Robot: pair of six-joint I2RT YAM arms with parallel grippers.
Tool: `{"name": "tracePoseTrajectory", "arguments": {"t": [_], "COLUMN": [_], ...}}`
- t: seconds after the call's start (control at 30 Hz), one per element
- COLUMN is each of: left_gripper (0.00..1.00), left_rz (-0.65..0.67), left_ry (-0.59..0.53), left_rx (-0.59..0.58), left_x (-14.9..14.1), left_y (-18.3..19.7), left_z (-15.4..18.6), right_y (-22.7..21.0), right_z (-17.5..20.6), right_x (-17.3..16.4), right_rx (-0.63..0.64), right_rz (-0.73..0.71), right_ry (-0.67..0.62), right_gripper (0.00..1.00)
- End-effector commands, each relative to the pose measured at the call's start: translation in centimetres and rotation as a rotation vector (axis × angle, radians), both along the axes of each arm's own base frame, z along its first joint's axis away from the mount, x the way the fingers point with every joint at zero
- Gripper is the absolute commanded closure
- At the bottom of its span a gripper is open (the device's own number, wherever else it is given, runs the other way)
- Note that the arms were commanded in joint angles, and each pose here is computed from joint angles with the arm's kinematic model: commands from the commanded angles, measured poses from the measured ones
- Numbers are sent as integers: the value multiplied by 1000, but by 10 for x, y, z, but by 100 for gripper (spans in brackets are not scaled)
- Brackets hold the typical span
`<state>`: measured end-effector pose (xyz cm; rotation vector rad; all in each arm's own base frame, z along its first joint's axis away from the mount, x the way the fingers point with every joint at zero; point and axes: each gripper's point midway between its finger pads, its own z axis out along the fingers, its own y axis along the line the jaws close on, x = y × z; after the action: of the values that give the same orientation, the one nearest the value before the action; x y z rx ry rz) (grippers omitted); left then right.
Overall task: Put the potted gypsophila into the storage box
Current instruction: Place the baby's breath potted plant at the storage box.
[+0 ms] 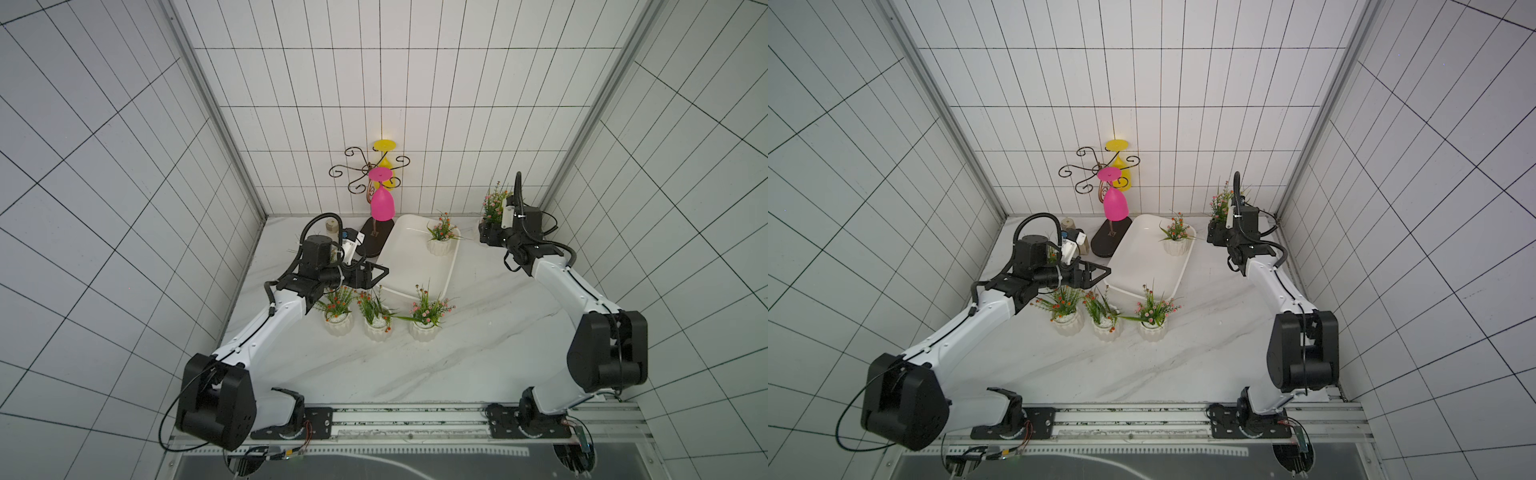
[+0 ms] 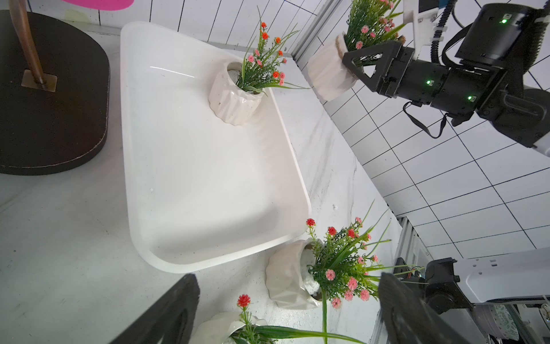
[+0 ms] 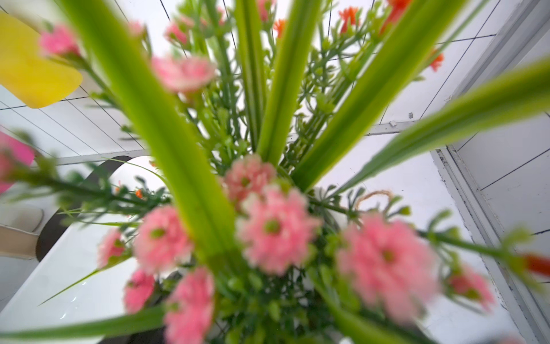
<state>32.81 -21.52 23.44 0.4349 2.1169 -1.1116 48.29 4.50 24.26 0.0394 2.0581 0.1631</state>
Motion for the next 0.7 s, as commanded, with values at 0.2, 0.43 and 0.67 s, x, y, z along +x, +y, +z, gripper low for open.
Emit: {"name": "tracePoseTrajectory", "arguments": {"t": [0.2,0.43,0.67], "left_gripper": [6,6,6], "left_rz": [2,1,1], "left_ry": [-11,-11,-14], "left_rx": [-11,-12,-11], "left_x": [2,2,2], "left_y": [1,0,1], "left_z": [2,2,2], "right_y": [37,80,119], "right_z": [47,56,65], "right_x": [-26,-35,-38], "right_rx": [13,-17,-15], "right_rz": [200,360,479], "right_ry": [-122,-151,-173], "right_gripper": [20,20,20]}}
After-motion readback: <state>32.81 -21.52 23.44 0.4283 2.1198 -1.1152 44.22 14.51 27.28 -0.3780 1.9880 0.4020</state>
